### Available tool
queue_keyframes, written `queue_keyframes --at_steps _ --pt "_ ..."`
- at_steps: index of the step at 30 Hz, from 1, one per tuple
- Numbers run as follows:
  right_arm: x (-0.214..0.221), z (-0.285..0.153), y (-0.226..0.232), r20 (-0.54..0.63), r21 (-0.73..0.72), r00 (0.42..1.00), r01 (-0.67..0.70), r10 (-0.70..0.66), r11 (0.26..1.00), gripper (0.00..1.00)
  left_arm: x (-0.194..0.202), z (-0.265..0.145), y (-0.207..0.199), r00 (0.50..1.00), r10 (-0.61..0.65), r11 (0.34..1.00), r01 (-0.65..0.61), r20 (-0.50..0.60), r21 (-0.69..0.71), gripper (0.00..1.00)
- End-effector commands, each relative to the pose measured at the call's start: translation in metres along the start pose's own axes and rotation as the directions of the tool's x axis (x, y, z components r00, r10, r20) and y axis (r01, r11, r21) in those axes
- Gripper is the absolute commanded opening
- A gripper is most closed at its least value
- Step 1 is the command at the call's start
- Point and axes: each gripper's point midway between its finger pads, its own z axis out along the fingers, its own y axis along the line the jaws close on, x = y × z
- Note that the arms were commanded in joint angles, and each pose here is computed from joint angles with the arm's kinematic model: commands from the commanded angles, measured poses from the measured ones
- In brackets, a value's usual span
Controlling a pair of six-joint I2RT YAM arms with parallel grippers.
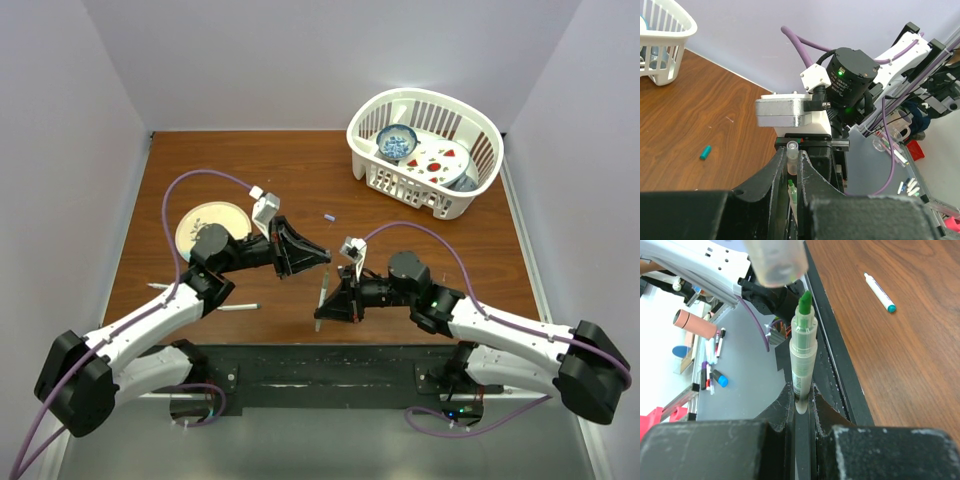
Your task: Insert the pens into the pen caps
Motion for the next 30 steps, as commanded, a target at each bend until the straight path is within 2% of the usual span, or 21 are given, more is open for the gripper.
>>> queue_keyframes --at_steps 1,16,24,30 --pt "-0.011 -0.001 0.008 0.045 -0.021 0.999 0.029 -0.028 0.999 0.00 -0.016 0.000 -0.010 0.997 0.068 0.997 -0.069 0.031 0.019 0.00" --pt "-0.018 -0.002 0.011 0.053 -0.013 0.998 0.041 -0.040 0.999 0.00 -0.002 0.000 -0.009 0.997 0.062 0.997 -0.061 -0.042 0.041 0.00" --pt "-0.023 -0.003 0.010 0.053 0.004 0.997 0.056 -0.056 0.998 0.00 0.015 -0.001 -0.010 0.990 0.023 0.998 -0.013 -0.141 0.069 0.00" --pt "-0.031 -0.007 0.011 0.055 0.043 0.994 0.089 -0.091 0.995 0.00 0.031 -0.006 0.001 0.970 0.009 1.000 -0.005 -0.245 0.015 0.00"
